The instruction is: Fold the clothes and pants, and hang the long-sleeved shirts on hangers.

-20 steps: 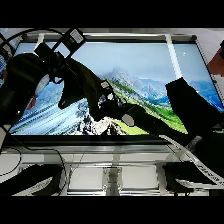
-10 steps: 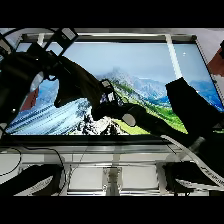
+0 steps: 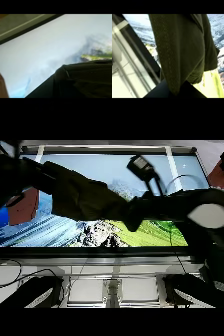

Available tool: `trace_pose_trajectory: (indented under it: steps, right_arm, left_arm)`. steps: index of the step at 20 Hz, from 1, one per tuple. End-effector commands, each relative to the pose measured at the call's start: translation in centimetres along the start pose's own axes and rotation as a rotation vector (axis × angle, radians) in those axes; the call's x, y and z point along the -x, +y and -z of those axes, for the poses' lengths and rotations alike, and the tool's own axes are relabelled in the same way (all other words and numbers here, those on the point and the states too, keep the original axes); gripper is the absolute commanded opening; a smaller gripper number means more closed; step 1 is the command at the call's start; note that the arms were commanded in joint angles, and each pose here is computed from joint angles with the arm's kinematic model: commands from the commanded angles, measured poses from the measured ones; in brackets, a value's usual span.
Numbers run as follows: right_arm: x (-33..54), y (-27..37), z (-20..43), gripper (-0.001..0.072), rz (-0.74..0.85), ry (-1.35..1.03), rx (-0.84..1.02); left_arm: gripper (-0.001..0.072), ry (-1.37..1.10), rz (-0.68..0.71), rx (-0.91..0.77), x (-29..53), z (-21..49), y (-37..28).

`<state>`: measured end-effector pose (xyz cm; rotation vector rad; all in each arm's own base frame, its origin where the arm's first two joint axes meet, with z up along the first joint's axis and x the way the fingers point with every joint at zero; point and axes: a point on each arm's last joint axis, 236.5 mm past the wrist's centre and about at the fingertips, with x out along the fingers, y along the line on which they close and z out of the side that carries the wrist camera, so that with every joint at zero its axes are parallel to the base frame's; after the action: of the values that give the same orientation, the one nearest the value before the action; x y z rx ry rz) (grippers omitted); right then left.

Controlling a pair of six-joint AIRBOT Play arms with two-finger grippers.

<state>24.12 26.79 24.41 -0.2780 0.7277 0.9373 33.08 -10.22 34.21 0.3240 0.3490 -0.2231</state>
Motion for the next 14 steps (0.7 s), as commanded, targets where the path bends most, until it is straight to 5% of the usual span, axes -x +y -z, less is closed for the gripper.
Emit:
trace_pose_trajectory:
  steps: [1, 6, 14]
  right_arm:
    - [7.1, 2.8, 2.9, 0.002, -0.063, 0.139, 0.13]
    - [9.5, -0.6, 6.1, 0.002, 0.076, 0.301, 0.249]
    - [10.9, 4.5, 3.9, 0.0019, -0.107, 0.182, 0.26]
  left_arm:
    - [0.0032, -0.134, 0.079, 0.228, 6.0, -2.4, 0.2]
    - [0.0032, -0.226, 0.086, 0.28, 10.6, -4.5, 1.9]
    - [0.0031, 0.097, 0.187, 0.34, 9.9, 2.2, -1.7]
